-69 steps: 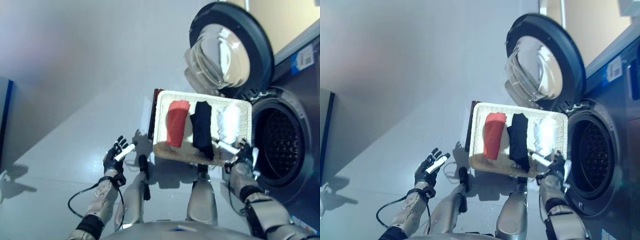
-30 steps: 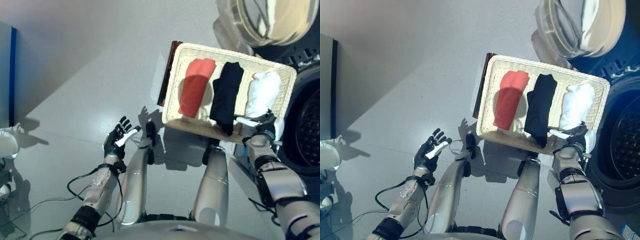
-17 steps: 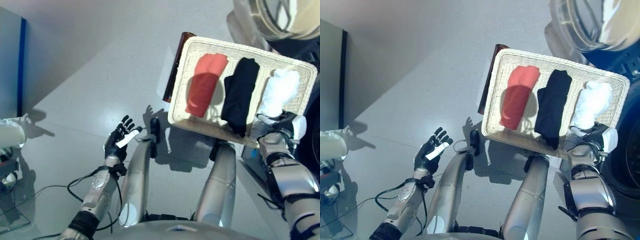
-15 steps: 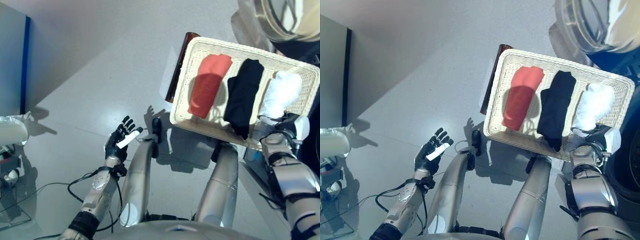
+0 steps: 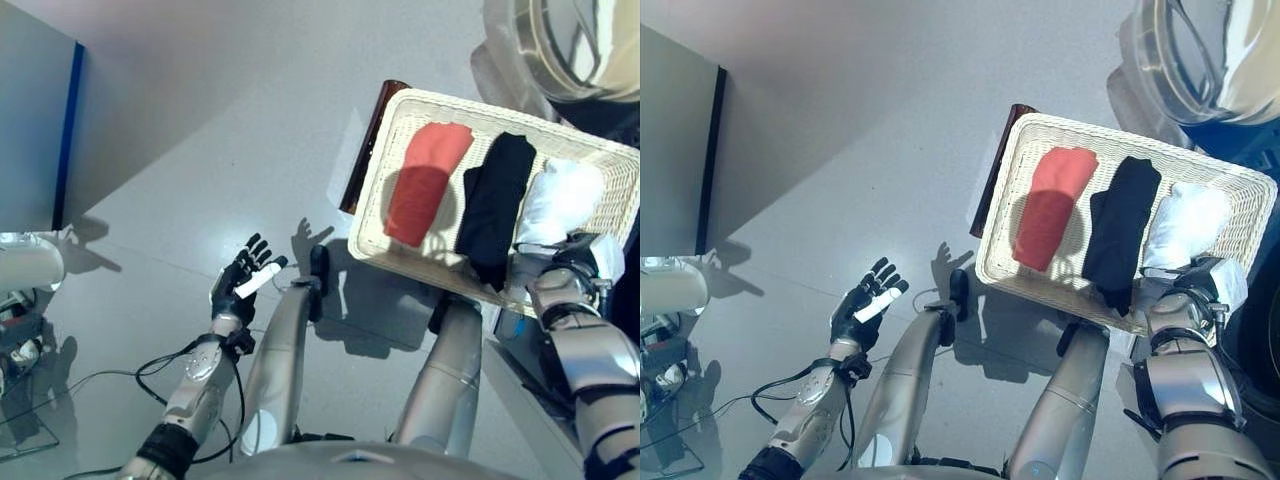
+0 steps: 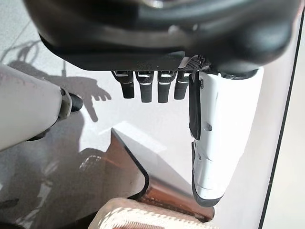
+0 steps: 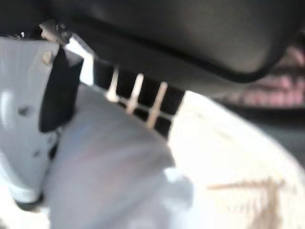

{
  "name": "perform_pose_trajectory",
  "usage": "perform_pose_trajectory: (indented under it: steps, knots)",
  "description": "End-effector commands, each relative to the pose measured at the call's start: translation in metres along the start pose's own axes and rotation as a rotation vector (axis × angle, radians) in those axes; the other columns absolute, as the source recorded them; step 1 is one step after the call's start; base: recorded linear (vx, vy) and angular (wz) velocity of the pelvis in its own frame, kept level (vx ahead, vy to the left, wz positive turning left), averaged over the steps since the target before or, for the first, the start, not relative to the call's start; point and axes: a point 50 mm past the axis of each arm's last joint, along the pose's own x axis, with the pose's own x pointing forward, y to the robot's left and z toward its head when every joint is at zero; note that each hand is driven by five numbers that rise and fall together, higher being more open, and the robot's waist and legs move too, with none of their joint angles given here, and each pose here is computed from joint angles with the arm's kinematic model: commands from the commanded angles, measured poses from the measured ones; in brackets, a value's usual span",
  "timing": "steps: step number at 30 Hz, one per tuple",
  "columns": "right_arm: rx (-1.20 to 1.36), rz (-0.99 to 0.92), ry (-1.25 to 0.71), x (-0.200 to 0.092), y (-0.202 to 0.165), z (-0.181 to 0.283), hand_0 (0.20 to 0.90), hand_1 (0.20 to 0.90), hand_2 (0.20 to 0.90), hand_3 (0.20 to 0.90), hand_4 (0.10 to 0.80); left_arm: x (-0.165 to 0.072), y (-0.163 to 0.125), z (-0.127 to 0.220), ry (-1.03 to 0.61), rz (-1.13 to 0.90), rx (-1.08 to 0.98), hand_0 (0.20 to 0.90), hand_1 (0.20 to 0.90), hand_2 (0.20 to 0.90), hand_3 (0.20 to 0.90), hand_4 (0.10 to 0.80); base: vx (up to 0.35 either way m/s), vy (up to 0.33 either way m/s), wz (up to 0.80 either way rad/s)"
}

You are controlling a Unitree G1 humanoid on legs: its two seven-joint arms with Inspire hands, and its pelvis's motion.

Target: Pick up the clothes and place them into the washing machine

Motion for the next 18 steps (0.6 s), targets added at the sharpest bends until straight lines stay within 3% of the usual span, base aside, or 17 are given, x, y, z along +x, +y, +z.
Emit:
perform_pose_trajectory:
  steps: [1,10,11,18]
  knots:
    - [0.352,-0.082,0.008,-0.003,-0.007,-0.004,0.2,0.2,0.2,0.2,0.3,0.0,0.019,0.025,-0.146,0.091,-0.008,0.9,0.9,0.9,0.9,0.8,0.049,-0.042,-0.21]
    - [0.895,-0.037,-0.023,-0.02,0.001,0.0,0.2,0.2,0.2,0.2,0.3,-0.004,0.032,0.013,-0.101,0.176,-0.074,0.9,0.9,0.9,0.9,0.8,0.025,-0.031,-0.25]
    - [1.123,-0.077,-0.009,-0.02,-0.003,0.007,0.2,0.2,0.2,0.2,0.3,-0.005,0.032,0.01,-0.091,0.179,-0.085,0.9,0.9,0.9,0.9,0.8,0.033,-0.029,-0.27]
    - [1.581,-0.306,0.102,-0.006,-0.027,0.014,0.2,0.2,0.2,0.2,0.3,-0.01,0.024,-0.003,-0.03,0.144,-0.116,0.9,0.9,0.9,0.9,0.8,0.035,0.004,-0.08]
